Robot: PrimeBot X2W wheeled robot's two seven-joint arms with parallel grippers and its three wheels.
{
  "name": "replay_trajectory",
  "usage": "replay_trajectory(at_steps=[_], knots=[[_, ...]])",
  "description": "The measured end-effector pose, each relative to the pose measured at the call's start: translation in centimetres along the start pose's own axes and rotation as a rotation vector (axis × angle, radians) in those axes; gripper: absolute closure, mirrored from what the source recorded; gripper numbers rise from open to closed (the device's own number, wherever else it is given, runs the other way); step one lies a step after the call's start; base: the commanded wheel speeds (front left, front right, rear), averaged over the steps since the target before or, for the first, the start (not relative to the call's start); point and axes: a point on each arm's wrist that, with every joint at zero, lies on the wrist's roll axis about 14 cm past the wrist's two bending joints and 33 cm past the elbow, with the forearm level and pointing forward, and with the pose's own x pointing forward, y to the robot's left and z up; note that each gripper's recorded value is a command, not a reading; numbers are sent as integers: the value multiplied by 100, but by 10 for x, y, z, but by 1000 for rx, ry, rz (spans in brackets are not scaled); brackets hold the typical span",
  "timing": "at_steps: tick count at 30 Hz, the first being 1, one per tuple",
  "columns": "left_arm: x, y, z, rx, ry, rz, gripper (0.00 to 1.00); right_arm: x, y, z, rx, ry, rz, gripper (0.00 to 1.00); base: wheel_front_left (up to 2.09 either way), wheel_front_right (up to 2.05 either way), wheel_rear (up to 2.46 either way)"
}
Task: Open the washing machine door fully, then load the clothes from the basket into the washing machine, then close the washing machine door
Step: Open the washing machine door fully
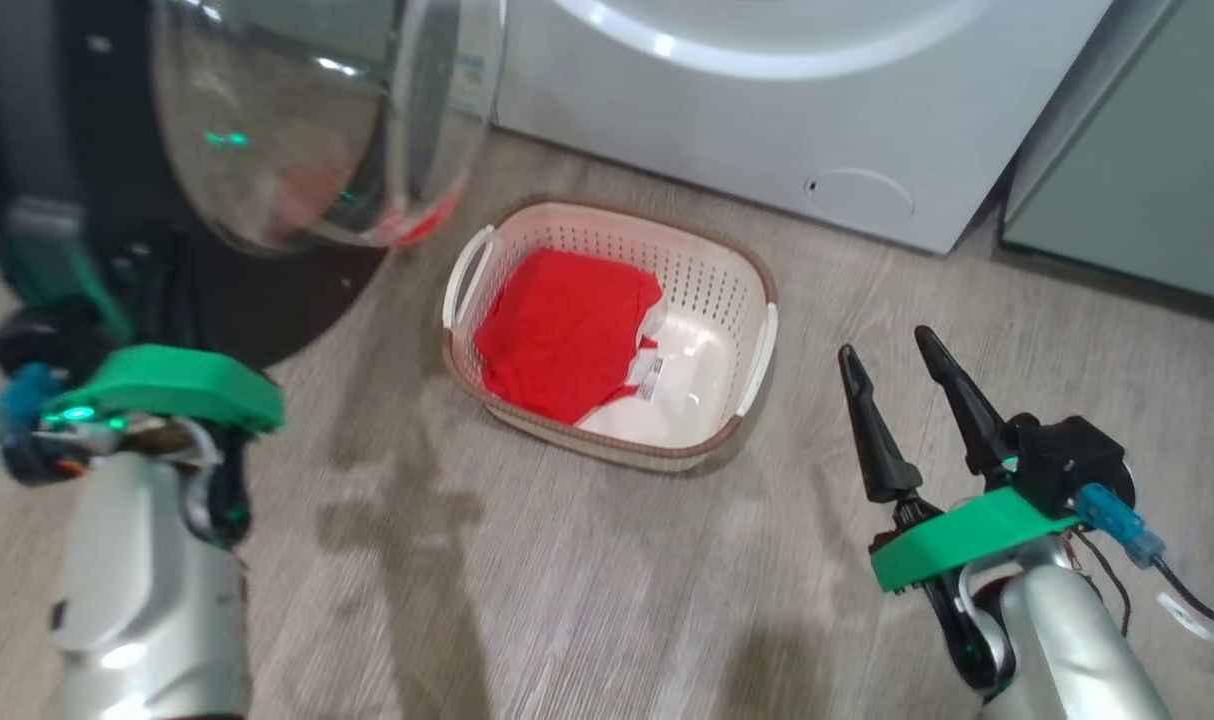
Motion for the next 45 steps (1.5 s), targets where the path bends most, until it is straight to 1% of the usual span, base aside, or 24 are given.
replay_trajectory(at_steps=[8,12,18,24,29,33,38,45], knots=[[21,37,4,-16,-24,111,100,11,-2,-22,19,44,11,0,0,0,0],[37,60,12,-2,-52,173,100,20,-8,-30,13,54,9,0,0,0,0],[53,76,19,22,-68,207,100,21,-15,-44,15,85,0,0,0,0,0],[66,84,29,21,-98,233,100,27,-20,-48,6,86,-4,0,0,0,0],[67,82,32,28,-106,225,100,26,-23,-47,4,87,-11,0,0,0,0],[66,72,36,22,-116,207,100,25,-21,-40,-2,73,-11,0,0,0,0],[60,51,38,38,-115,138,100,23,-20,-23,-4,37,-17,0,0,0,0],[33,17,28,65,-79,12,100,9,-21,11,-9,-33,-43,0,0,0,0]])
